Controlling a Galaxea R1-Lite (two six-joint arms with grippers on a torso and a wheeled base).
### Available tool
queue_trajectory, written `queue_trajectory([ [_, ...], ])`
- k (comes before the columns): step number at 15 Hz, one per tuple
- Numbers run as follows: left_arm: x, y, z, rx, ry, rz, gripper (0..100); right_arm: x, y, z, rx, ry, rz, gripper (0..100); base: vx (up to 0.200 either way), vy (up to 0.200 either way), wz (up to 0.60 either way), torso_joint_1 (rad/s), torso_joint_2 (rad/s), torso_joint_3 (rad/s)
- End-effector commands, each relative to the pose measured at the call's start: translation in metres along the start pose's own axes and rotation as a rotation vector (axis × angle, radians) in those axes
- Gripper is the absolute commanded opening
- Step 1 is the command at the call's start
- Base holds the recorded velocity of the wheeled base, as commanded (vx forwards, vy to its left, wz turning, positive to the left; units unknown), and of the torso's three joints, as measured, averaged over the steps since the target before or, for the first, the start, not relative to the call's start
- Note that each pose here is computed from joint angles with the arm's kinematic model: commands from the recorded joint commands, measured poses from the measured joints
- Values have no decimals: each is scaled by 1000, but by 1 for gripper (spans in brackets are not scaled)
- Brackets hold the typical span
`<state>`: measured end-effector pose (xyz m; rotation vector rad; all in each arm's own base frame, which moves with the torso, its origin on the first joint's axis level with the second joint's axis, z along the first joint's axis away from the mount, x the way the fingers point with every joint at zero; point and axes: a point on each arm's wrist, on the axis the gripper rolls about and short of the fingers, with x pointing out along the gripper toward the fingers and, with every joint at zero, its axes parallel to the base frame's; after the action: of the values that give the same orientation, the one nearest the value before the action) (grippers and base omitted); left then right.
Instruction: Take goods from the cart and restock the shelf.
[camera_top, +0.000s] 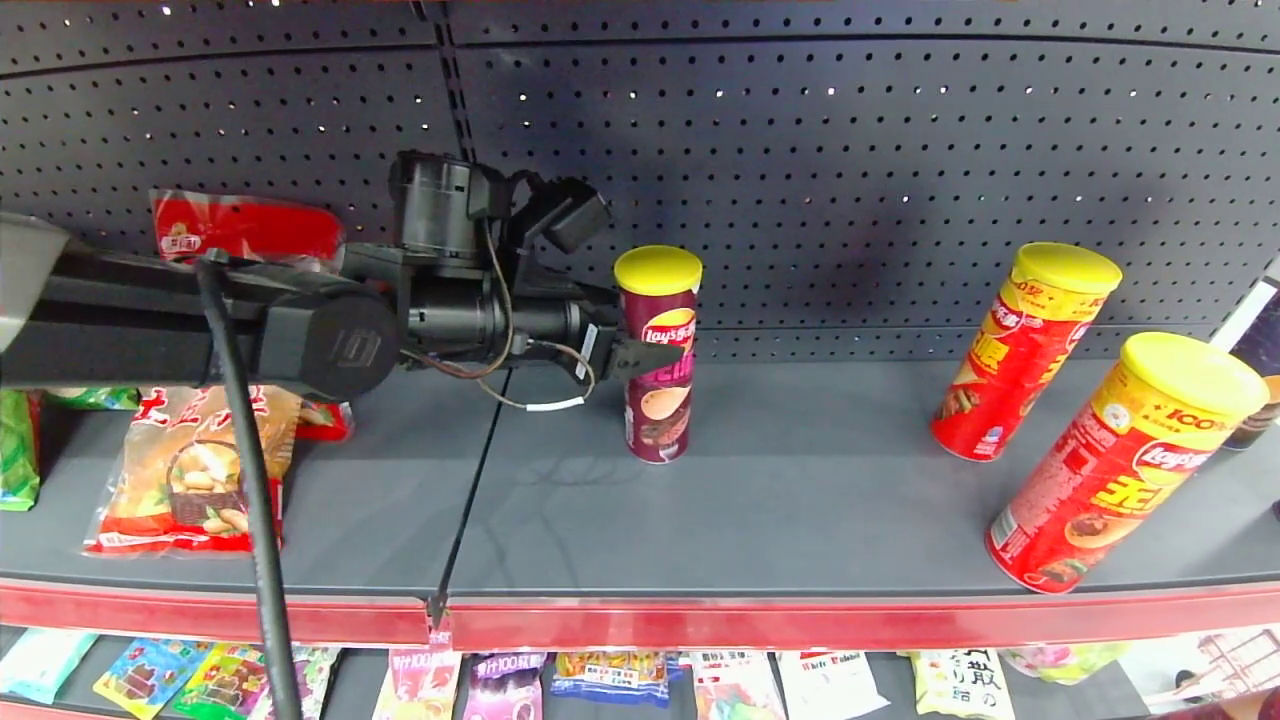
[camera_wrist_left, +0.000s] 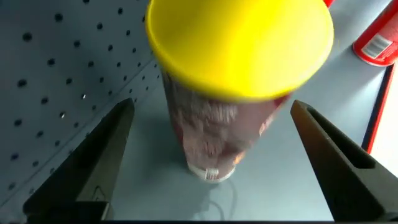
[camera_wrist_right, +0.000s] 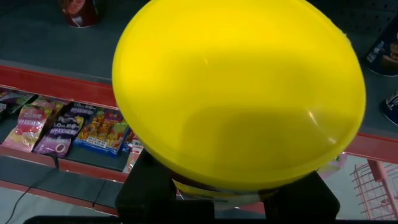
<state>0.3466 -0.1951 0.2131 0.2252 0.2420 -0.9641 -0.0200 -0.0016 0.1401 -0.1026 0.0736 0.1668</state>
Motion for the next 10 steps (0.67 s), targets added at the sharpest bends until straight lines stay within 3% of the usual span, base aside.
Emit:
queue_trajectory([
  [1, 9, 4, -1, 1, -3, 1, 100, 1, 0, -1, 0, 9, 1, 0, 0, 0, 0, 0, 0, 0],
  [6, 18, 2, -6, -2, 3, -49, 100, 4, 0, 0, 8, 27, 4, 0, 0, 0, 0, 0, 0, 0],
  [7, 18, 3, -7, 16, 2, -60, 100, 5, 0, 0, 9, 35, 4, 0, 0, 0, 0, 0, 0, 0],
  [8, 19, 3, -9, 31, 6, -63, 0, 5, 0, 0, 9, 36, 6, 0, 0, 0, 0, 0, 0, 0],
  [10, 19, 3, -10, 28, 9, -80, 0, 6, 0, 1, 9, 42, 7, 0, 0, 0, 0, 0, 0, 0],
])
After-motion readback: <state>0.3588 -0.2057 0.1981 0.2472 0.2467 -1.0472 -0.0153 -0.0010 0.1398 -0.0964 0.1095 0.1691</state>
